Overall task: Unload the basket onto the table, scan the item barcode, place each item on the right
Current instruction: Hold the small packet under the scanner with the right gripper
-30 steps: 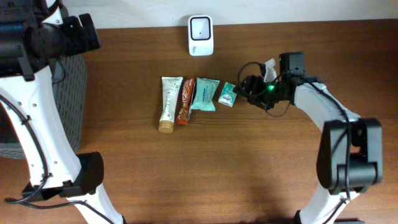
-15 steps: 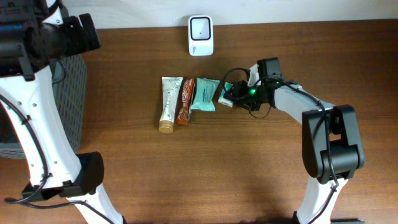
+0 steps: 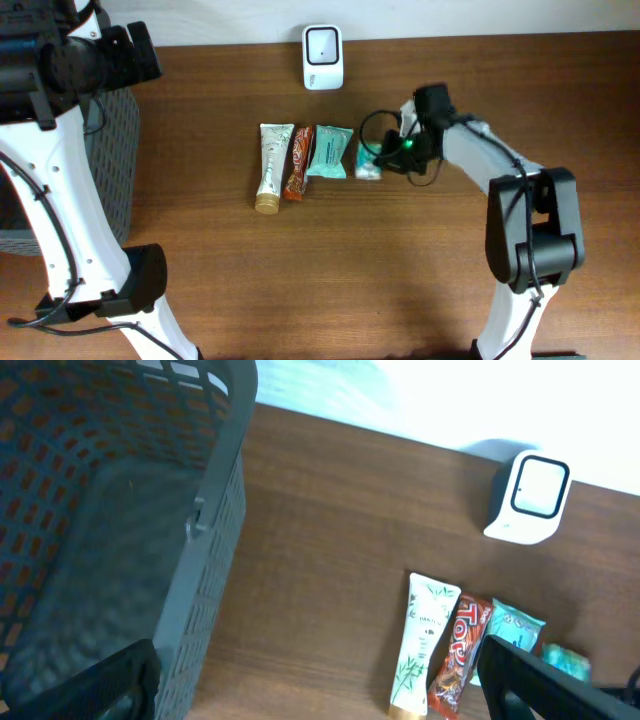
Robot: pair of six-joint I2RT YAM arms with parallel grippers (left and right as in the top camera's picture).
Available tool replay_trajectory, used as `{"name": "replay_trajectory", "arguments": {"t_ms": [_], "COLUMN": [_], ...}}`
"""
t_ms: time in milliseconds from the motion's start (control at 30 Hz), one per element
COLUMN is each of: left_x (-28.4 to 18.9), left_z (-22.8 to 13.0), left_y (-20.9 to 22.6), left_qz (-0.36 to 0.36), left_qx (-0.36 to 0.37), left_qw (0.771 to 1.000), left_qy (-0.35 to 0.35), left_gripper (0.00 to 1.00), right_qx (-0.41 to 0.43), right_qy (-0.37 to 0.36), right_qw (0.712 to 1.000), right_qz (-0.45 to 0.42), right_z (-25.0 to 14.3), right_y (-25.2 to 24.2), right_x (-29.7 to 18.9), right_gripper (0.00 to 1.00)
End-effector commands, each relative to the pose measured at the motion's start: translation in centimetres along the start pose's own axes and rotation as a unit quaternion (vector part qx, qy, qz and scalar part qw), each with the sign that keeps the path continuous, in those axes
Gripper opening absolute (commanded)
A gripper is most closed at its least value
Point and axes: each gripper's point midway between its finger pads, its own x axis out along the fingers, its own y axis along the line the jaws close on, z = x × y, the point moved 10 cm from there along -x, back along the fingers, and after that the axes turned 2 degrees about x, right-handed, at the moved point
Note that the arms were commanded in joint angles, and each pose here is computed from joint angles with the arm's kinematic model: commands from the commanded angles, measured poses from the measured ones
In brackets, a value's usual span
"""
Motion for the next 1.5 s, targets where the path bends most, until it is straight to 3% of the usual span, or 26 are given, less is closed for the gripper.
{"name": "replay_trajectory", "arguments": {"t_ms": [0,67,267,467,567,633,700,767,867,933,1000,1167,1333,1467], "left_x": [-0.3,-0.3,-0.3,-0.3,-0.3,-0.3,-0.3,-0.3,-0.3,-0.3,-0.3,-0.3,-0.3,-0.3], "left_z": [0.0,0.0,0.0,0.0,0.0,0.0,0.0,0.0,0.0,0.0,0.0,0.0,0.0,0.0], "left_y": [0.1,0.1,0.1,0.1,0.1,0.1,0.1,0.1,0.1,0.1,0.1,0.1,0.1,0.1], "left_qz": [0.001,0.000,0.001,0.001,0.001,0.000,0.000,0.001,0.001,0.000,0.001,0.001,0.001,0.001], "left_qx": [0.004,0.004,0.004,0.004,0.004,0.004,0.004,0.004,0.004,0.004,0.004,0.004,0.004,0.004], "left_qw": [1.000,1.000,1.000,1.000,1.000,1.000,1.000,1.000,1.000,1.000,1.000,1.000,1.000,1.000], "left_qy": [-0.003,-0.003,-0.003,-0.003,-0.003,-0.003,-0.003,-0.003,-0.003,-0.003,-0.003,-0.003,-0.003,-0.003], "left_gripper": [0.99,0.99,0.99,0.99,0.99,0.99,0.99,0.99,0.99,0.99,0.99,0.99,0.99,0.99], "right_qx": [-0.127,-0.162,-0.287,-0.325,-0.319,-0.303,-0.319,-0.340,-0.368,-0.356,-0.363,-0.393,-0.407,-0.521], "right_qy": [-0.038,-0.021,0.129,0.138,0.081,-0.002,-0.113,-0.211,-0.338,-0.389,-0.414,-0.422,-0.440,-0.399], "right_qw": [0.987,0.969,0.929,0.931,0.939,0.934,0.883,0.838,0.801,0.797,0.794,0.774,0.767,0.695], "right_qz": [-0.089,-0.187,-0.195,-0.088,-0.101,-0.189,-0.324,-0.372,-0.330,-0.295,-0.257,-0.260,-0.228,-0.293], "right_z": [2.9,2.8,-1.0,-2.1,-0.7,1.3,3.5,4.9,6.4,7.2,8.0,9.4,9.5,9.5], "right_y": [3.4,3.8,4.4,7.0,8.0,8.3,9.4,12.0,16.5,17.9,18.9,18.1,19.0,18.9], "right_x": [-6.1,-9.4,-10.5,-9.3,-8.6,-8.4,-8.7,-8.9,-8.6,-7.9,-5.7,0.6,1.1,1.2], "right_gripper": [0.04,0.04,0.04,0.04,0.04,0.04,0.04,0.04,0.04,0.04,0.04,0.04,0.04,0.04]}}
